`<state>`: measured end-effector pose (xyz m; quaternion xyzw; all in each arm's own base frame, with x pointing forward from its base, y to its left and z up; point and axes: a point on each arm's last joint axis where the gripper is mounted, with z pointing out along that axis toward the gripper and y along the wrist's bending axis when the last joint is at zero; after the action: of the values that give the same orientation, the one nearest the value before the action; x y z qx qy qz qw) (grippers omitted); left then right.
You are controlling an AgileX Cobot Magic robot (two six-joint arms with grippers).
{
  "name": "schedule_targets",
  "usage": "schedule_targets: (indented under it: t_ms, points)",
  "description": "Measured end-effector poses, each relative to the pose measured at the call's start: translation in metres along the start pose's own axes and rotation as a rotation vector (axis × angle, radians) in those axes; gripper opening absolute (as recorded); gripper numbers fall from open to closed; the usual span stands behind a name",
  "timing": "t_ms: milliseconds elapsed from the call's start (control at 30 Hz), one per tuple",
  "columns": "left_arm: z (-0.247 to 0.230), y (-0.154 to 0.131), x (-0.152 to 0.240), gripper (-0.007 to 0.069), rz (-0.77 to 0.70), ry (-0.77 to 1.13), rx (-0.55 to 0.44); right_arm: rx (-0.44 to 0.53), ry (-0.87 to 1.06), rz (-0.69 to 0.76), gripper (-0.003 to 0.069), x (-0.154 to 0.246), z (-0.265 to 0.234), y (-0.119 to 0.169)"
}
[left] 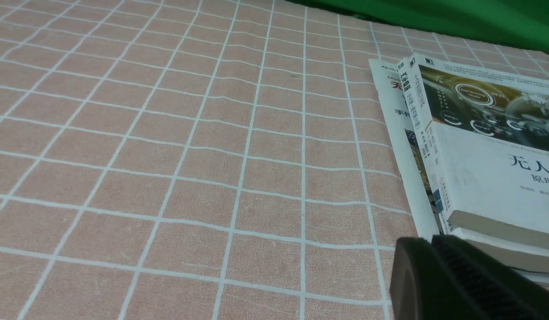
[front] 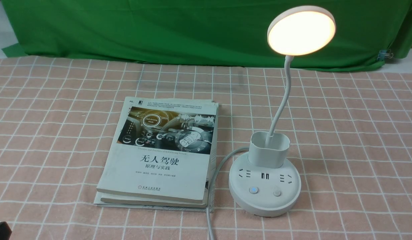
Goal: Turn off the table lamp on the pink coffee tablecloth by hand.
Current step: 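Press the power button on the lamp base to turn the lamp off with the right gripper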
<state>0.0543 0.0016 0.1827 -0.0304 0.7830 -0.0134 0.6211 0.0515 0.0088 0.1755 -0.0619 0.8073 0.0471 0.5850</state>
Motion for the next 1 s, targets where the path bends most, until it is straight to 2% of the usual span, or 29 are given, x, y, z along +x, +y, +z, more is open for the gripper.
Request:
schedule_targets:
  t_ms: [567, 633, 667, 733, 800, 1000]
  points:
    - [0.000, 0.000, 0.000, 0.0006, 0.000, 0.000, 0.000, -0.001, -0.027, 0.024, 0.0238, -0.002, 0.000, 0.000]
    - [0.000, 0.000, 0.000, 0.0006, 0.000, 0.000, 0.000, -0.013, -0.062, 0.147, 0.0238, -0.006, 0.000, 0.001]
    - [0.000, 0.000, 0.000, 0.0006, 0.000, 0.000, 0.000, -0.015, -0.068, 0.165, 0.0238, -0.006, 0.000, 0.001]
    - [0.000, 0.000, 0.000, 0.0006, 0.000, 0.000, 0.000, -0.038, -0.149, 0.364, 0.0238, -0.014, -0.001, 0.001]
    - [0.000, 0.000, 0.000, 0.0006, 0.000, 0.000, 0.000, -0.058, -0.224, 0.477, 0.0238, -0.021, -0.002, 0.000]
    - [0.000, 0.000, 0.000, 0.0006, 0.000, 0.000, 0.000, -0.091, -0.342, 0.583, 0.0228, -0.031, -0.005, -0.001]
